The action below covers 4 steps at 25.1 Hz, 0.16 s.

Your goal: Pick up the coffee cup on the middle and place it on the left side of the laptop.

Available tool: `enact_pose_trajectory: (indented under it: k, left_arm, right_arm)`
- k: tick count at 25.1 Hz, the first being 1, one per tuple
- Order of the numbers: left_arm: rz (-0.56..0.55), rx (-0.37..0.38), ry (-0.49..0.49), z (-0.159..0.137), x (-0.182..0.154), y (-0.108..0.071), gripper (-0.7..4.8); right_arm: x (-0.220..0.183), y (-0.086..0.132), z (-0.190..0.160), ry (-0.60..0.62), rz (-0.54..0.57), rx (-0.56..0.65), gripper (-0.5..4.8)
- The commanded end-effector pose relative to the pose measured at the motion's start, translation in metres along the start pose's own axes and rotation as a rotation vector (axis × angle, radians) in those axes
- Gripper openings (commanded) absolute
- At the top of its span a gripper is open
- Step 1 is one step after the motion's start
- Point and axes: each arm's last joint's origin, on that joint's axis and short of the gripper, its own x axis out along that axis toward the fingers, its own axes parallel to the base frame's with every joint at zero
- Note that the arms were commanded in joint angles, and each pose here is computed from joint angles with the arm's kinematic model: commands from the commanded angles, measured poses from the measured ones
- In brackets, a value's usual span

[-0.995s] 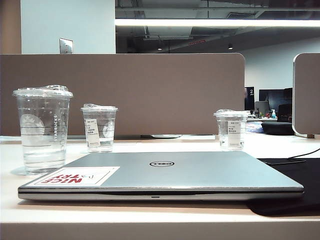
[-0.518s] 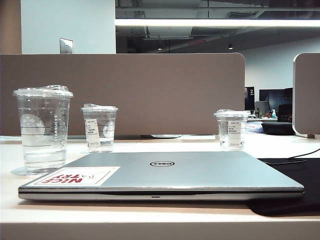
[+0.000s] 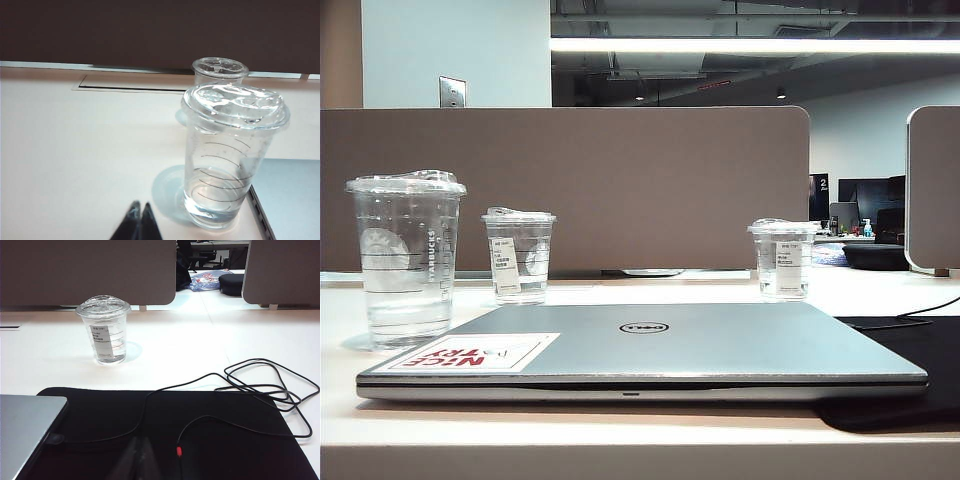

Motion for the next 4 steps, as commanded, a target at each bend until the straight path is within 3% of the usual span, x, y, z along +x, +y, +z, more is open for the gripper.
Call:
enact_pose_trajectory:
  k: [1, 4]
  left_arm:
    - [0.002, -0.002, -0.009, 0.0016, -0.0002, 0.0, -0.04]
    - [0.002, -0.002, -0.009, 0.0016, -0.0002, 0.0, -0.04]
  right_arm:
    - [0.0002, 0.0, 0.0005, -0.015, -0.001, -0.002, -0.05]
    - [0.0002, 0.0, 0.0005, -0.015, -0.001, -0.001, -0.05]
